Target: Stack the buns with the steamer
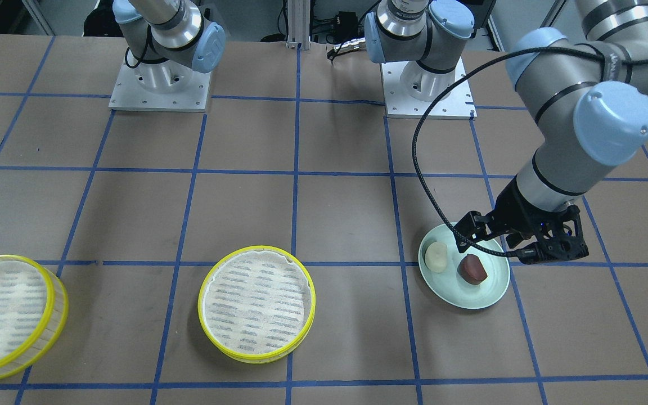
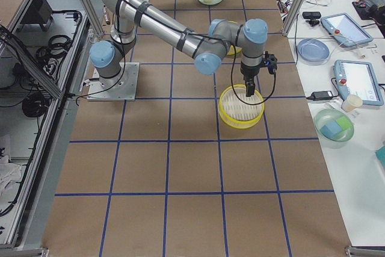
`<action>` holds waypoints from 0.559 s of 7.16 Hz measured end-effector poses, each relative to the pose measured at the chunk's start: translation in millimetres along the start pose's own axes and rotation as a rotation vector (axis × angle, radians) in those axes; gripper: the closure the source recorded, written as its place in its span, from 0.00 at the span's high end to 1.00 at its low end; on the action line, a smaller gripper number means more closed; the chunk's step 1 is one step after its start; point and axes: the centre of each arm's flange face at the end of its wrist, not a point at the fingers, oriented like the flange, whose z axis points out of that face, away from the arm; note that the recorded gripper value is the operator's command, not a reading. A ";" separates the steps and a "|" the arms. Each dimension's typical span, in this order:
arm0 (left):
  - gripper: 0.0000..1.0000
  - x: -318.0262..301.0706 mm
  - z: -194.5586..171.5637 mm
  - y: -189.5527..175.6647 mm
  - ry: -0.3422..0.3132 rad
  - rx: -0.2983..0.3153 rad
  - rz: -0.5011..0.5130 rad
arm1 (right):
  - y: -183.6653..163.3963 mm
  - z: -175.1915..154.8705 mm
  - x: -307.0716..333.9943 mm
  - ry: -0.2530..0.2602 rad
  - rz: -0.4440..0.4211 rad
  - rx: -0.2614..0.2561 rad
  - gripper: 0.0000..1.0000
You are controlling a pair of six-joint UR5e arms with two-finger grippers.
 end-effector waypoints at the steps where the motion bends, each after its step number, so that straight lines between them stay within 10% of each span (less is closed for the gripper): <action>1: 1.00 -1.4 25.5 -6.5 0.000 -0.012 0.005 | 0.6 22.3 18.1 -0.001 -0.011 -0.009 0.99; 4: 0.94 -4.6 98.8 -4.6 0.010 -0.101 0.115 | 2.7 79.2 46.7 -0.014 -0.086 -0.043 0.55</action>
